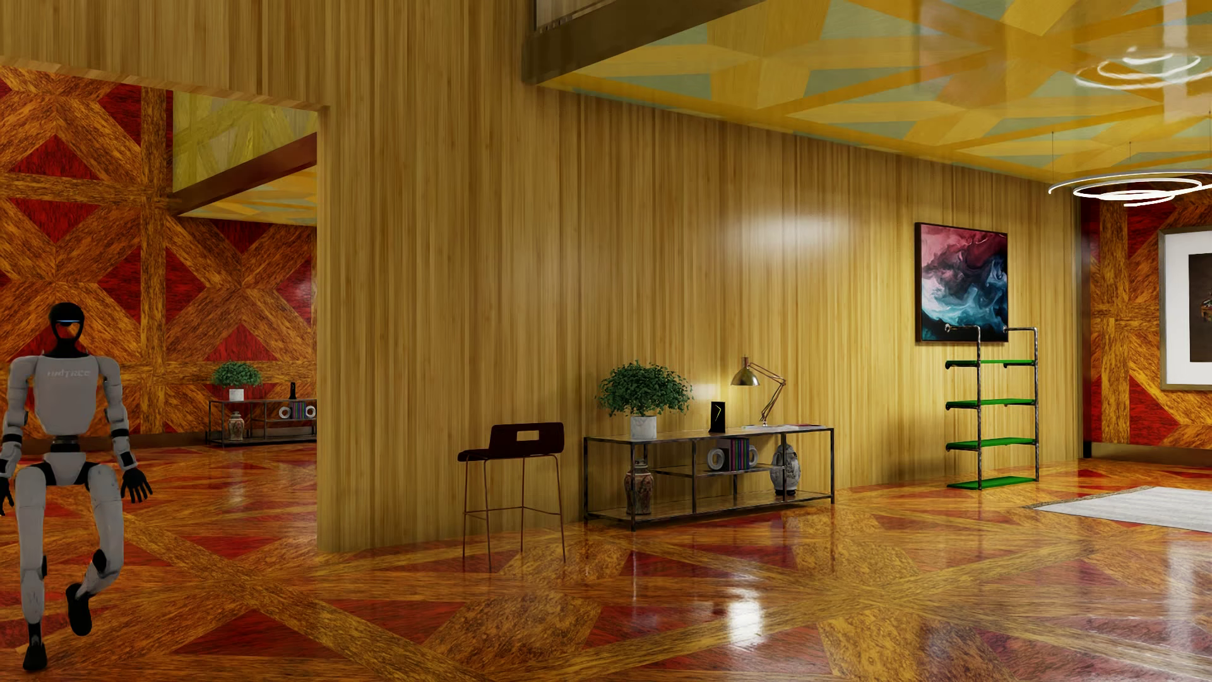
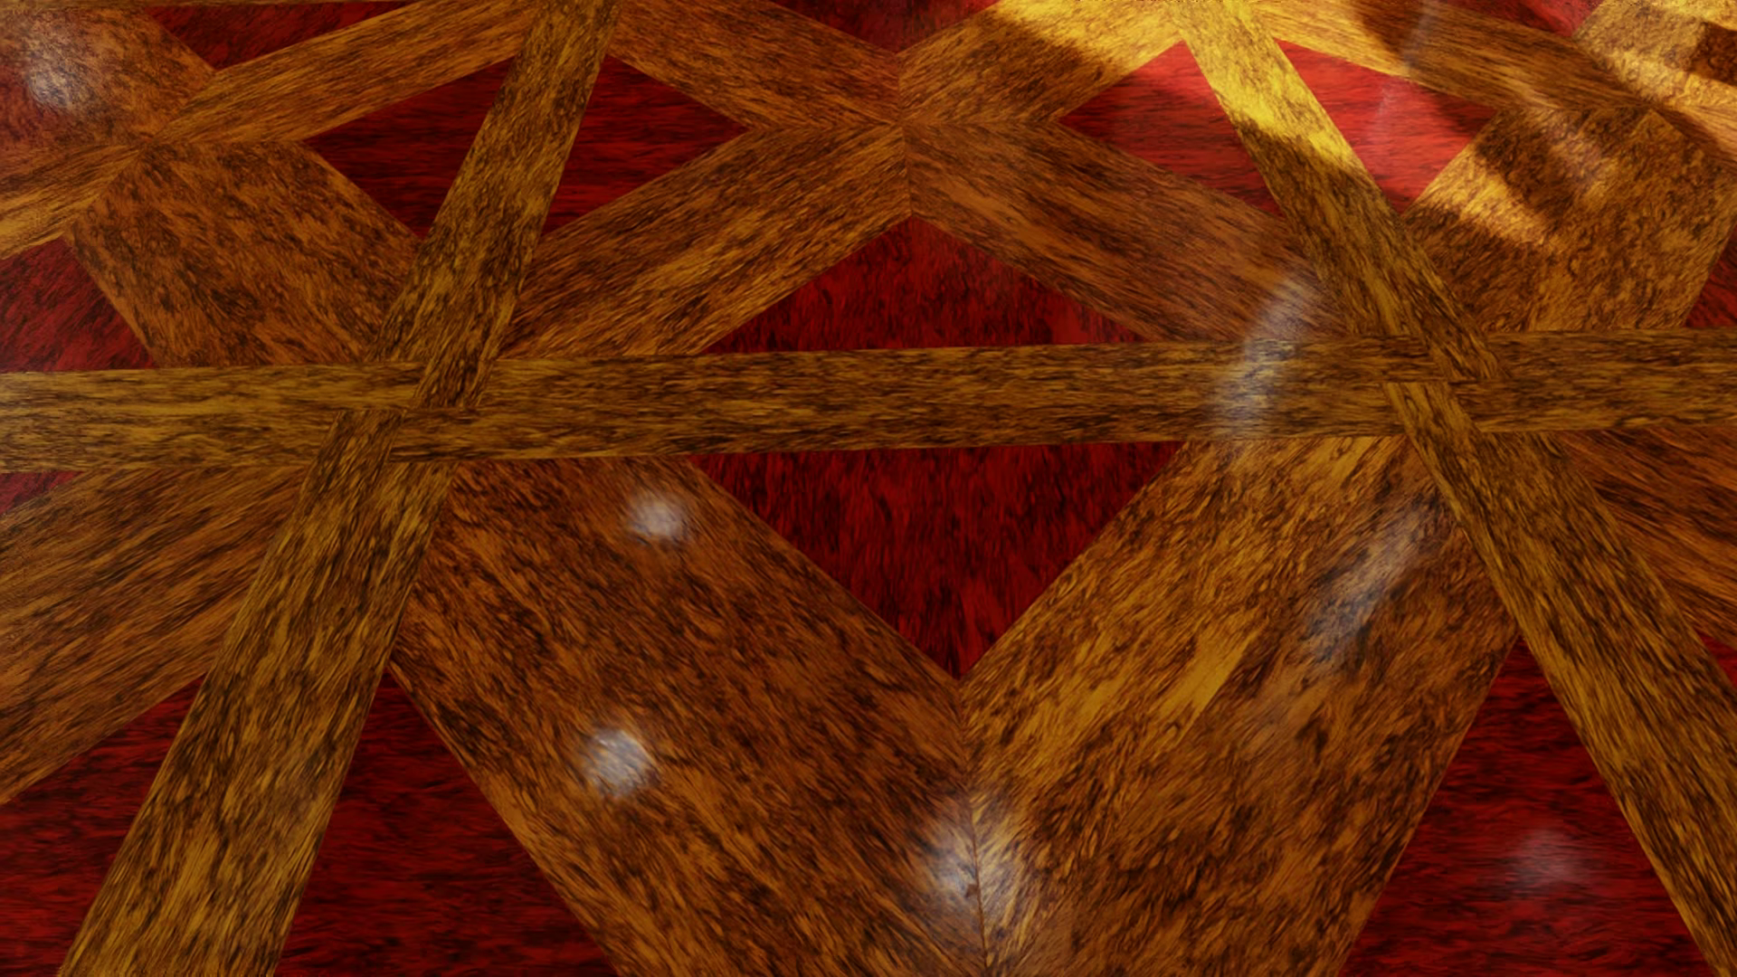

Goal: Move towards the dark green shelves

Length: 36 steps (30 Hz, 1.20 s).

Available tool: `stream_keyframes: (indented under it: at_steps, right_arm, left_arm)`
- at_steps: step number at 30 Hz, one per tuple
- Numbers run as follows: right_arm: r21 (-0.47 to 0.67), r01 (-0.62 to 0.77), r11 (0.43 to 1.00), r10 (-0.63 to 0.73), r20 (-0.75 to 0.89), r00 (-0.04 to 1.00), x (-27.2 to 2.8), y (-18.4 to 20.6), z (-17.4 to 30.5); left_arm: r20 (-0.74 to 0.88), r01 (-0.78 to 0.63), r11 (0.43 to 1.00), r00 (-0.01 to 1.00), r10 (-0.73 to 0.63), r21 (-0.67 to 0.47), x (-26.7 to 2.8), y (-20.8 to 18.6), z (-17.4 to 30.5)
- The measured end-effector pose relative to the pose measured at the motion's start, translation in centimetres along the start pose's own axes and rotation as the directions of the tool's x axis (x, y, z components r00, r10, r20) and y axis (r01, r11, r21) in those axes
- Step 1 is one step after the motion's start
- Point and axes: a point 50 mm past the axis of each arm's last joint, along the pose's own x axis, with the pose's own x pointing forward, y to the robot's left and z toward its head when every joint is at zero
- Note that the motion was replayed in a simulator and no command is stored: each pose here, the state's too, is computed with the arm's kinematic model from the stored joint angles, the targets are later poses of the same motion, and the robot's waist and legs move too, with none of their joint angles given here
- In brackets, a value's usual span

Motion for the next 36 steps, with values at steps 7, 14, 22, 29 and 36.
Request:
stream_keyframes:
  at_steps: [7,14,22,29,36]
  right_arm:
    - [0.179,0.382,0.907,-0.421,0.314,0.851,-1.9,-12.6,7.7]
    - [0.137,0.375,0.917,-0.398,0.370,0.840,-2.4,-11.6,9.0]
    - [0.200,0.021,0.980,-0.030,0.043,0.999,-0.5,0.0,-0.6]
    - [0.224,-0.110,0.968,0.111,0.010,0.994,-1.7,4.9,-2.4]
    - [0.491,0.103,0.865,-0.046,-0.127,0.991,-2.0,3.3,-4.9]
  left_arm:
    - [-0.165,0.034,0.744,0.967,-0.192,-0.667,-2.3,-11.0,-3.5]
    - [-0.098,0.053,0.669,0.978,-0.186,-0.741,-3.0,-10.0,0.1]
    - [-0.053,-0.302,0.762,0.941,0.334,-0.572,-1.9,5.7,1.7]
    - [0.018,-0.769,0.481,0.523,0.852,-0.421,-9.9,20.1,-1.3]
    - [-0.061,-0.392,0.841,0.915,0.399,-0.372,-2.2,11.6,-0.5]
